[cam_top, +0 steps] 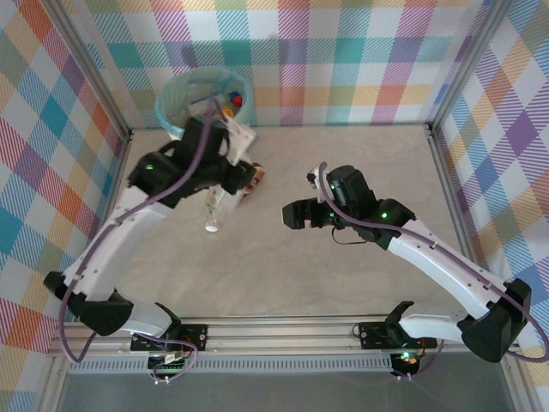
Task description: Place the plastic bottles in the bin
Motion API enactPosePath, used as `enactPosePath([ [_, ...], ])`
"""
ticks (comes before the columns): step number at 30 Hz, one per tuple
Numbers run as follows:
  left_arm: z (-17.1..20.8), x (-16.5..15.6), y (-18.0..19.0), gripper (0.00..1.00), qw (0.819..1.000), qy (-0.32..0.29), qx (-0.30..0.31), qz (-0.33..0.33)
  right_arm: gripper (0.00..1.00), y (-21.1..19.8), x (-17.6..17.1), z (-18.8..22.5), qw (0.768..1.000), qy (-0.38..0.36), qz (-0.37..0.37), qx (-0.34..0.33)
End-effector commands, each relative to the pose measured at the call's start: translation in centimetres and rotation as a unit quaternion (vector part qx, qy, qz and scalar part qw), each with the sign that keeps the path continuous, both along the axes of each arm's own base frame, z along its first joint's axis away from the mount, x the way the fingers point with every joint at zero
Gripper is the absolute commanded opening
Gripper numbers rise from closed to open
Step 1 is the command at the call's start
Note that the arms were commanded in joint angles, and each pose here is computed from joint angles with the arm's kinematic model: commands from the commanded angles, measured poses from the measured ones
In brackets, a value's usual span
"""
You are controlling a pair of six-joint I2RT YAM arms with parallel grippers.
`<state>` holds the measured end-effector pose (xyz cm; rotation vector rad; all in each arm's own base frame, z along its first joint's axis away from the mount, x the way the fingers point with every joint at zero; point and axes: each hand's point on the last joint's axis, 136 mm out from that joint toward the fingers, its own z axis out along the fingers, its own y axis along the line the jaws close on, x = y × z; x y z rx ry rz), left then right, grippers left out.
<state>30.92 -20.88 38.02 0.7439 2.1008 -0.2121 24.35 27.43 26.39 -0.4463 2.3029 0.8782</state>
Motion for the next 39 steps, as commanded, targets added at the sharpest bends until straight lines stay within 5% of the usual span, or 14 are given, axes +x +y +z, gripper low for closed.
enactPosePath([
  [1,5.1,2.1,2.7,0.00,0.995,-0.070,-0.026,0.069,0.87,1.7,2.1,4.5,0.997,-0.069,0.006,0.034],
  [7,13.0,8.3,7.5,0.00,0.964,-0.178,-0.069,0.186,0.88,5.2,5.2,9.6,0.990,-0.116,0.024,0.073],
  [14,15.7,15.9,13.9,0.00,0.916,-0.207,-0.157,0.305,0.88,9.1,6.6,11.1,0.987,-0.087,0.057,0.119],
  [20,12.1,20.5,17.8,0.00,0.889,-0.170,-0.206,0.371,0.87,9.4,5.9,8.6,0.992,-0.038,0.050,0.109],
  [29,6.5,24.8,18.2,0.00,0.895,-0.126,-0.190,0.383,0.86,8.3,4.7,6.7,0.995,-0.018,0.038,0.090],
  [34,5.4,25.0,17.7,0.46,0.901,-0.108,-0.190,0.374,0.86,8.3,4.6,6.2,0.996,-0.012,0.037,0.085],
  [39,5.9,24.8,17.8,0.66,0.900,-0.113,-0.191,0.375,0.86,8.7,4.6,6.3,0.995,-0.012,0.042,0.087],
])
